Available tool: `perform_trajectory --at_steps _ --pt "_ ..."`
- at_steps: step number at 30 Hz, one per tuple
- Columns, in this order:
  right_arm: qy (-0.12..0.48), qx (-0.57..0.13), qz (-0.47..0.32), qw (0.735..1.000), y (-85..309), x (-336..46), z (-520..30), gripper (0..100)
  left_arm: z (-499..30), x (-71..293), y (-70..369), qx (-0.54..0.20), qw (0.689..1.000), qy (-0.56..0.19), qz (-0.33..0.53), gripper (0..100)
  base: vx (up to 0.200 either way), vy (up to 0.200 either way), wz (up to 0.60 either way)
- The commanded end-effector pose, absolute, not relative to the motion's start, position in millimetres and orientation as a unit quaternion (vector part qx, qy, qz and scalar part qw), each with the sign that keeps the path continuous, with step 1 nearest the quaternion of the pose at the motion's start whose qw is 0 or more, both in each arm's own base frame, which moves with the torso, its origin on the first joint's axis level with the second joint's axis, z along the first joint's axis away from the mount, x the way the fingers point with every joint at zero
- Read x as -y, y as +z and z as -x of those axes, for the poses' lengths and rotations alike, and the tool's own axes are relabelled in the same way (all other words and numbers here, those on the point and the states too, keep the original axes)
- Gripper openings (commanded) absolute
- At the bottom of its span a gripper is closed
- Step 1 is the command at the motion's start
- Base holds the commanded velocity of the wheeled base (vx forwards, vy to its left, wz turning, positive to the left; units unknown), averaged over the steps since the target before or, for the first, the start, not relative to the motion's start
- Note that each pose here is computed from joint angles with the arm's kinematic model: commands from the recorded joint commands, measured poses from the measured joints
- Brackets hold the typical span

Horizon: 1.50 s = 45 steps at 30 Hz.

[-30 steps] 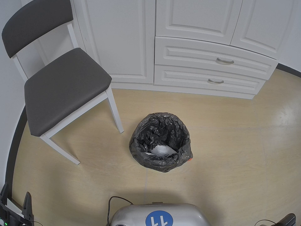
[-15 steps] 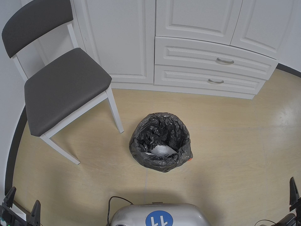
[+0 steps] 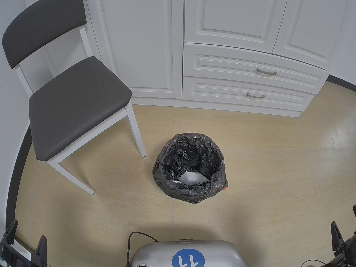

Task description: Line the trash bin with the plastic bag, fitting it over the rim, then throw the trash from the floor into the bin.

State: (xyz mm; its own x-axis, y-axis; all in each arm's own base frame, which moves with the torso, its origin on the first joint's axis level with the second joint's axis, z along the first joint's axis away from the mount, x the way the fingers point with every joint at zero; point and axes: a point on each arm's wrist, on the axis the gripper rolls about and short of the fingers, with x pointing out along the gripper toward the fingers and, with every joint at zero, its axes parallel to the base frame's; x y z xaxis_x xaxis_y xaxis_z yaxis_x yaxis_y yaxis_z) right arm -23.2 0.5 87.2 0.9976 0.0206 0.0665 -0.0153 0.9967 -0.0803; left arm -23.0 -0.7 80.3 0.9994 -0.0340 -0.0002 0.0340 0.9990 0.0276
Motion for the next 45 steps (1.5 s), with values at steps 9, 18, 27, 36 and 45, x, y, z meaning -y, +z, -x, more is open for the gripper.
perform_trajectory --at_steps 9,18,27,36,45 --pt "-0.016 0.03 0.037 0.999 81.8 0.7 23.0 100 22.8 0.7 75.6 -0.001 1.0 -0.017 -0.013 100 0.0 0.0 0.0" --pt "-0.024 0.033 0.007 0.999 82.2 1.1 23.0 100 22.8 0.7 75.6 -0.001 1.0 -0.017 -0.012 100 0.0 0.0 0.0" --pt "0.027 0.028 -0.041 0.998 81.4 -1.2 23.0 100 22.8 0.7 75.6 -0.001 1.0 -0.017 -0.013 100 0.0 0.0 0.0" --pt "0.042 0.029 -0.03 0.998 82.6 -1.9 23.4 100 22.8 0.7 75.6 -0.001 1.0 -0.017 -0.013 100 0.0 0.0 0.0" --pt "0.034 0.027 -0.011 0.999 81.1 -1.6 23.0 100 22.8 0.7 75.6 -0.001 1.0 -0.017 -0.013 100 0.0 0.0 0.0"
